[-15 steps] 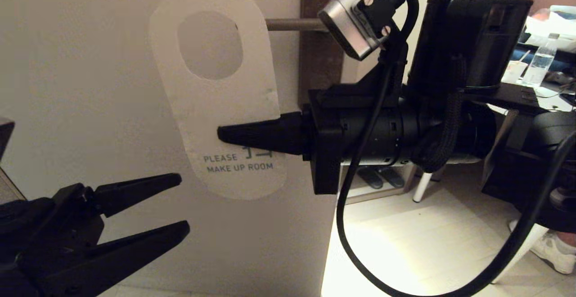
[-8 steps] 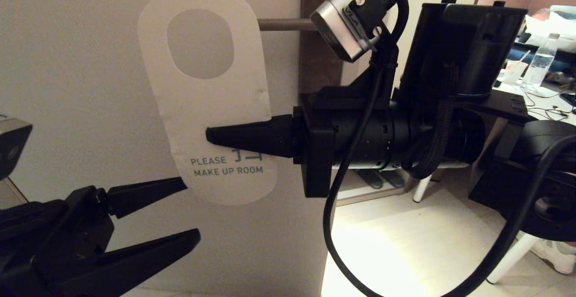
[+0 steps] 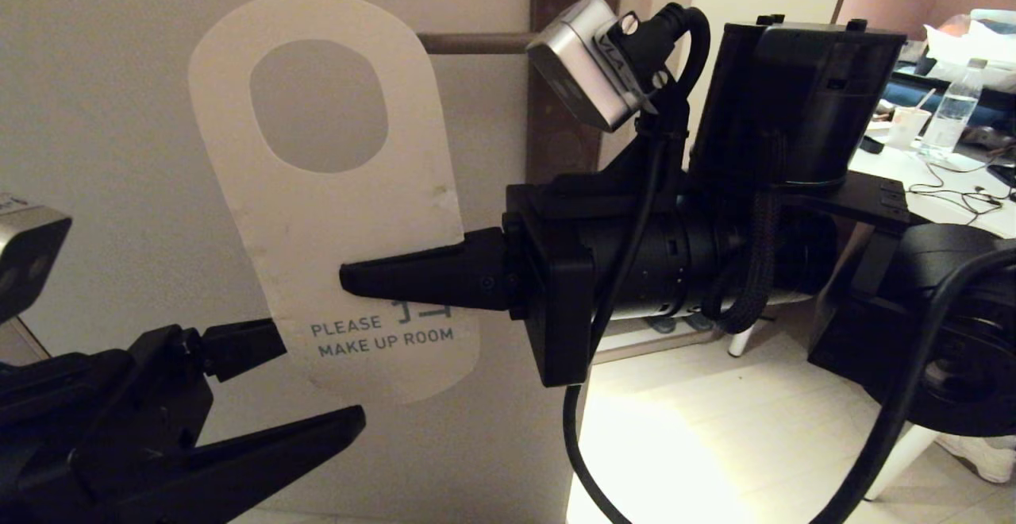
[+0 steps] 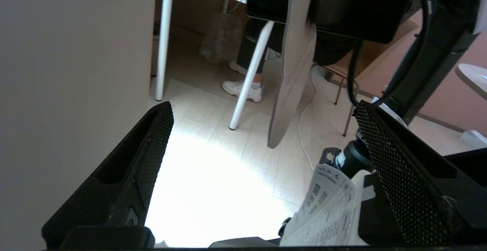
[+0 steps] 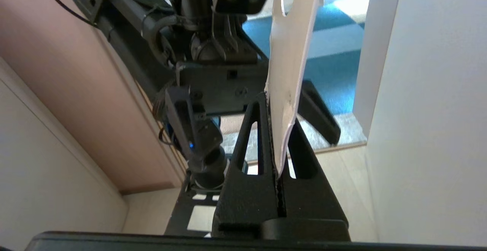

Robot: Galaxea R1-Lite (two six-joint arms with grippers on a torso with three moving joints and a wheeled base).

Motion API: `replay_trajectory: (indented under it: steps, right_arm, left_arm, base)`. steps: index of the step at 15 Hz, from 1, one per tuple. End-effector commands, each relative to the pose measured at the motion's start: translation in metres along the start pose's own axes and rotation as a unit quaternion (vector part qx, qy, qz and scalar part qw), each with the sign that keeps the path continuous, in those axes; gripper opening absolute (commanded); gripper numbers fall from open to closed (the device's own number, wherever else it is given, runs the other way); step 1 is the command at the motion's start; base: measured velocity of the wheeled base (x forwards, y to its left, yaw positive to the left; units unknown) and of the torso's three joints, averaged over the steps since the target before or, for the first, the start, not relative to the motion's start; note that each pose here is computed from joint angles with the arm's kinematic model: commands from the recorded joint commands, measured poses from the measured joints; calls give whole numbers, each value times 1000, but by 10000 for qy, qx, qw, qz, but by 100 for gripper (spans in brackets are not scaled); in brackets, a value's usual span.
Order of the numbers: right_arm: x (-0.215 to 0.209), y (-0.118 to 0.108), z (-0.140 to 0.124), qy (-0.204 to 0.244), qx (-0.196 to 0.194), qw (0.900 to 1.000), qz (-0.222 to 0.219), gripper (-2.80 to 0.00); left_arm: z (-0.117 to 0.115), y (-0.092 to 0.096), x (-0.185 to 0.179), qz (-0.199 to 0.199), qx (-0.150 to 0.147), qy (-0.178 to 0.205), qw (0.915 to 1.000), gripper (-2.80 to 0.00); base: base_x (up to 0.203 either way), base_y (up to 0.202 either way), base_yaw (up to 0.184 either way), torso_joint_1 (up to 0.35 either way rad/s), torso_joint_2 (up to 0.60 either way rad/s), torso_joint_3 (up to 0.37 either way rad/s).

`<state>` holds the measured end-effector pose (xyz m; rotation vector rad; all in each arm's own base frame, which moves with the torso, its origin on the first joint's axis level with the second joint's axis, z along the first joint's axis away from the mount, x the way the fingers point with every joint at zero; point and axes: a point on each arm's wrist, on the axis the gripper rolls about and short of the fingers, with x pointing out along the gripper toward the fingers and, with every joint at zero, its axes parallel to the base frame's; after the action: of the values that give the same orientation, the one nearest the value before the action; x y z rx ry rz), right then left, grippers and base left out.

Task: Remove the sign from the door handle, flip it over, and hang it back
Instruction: Hand it to the other hand

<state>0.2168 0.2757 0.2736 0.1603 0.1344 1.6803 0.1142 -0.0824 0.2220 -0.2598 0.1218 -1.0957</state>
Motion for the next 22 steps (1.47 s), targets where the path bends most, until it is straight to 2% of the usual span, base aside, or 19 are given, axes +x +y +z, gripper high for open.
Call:
replay_trajectory:
  steps: [1,5,22]
  right_arm:
    - [3,-4,-2,-53,14,10000,35,-280]
    - [7,-7,-5,-310,181,9993,124,-280]
    - [20,3,-17,-165,282,9989,346,-280]
  left_arm:
    - [0,-1,2,-83,-9,23,10000,0]
    - [-2,-2,3,-117,-28,62,9999,0]
    - [1,-3,9,-231,-16,81,9997,0]
  base:
    - [0,0,0,0,0,0]
    - [0,0,0,0,0,0]
    - [0,0,0,0,0,0]
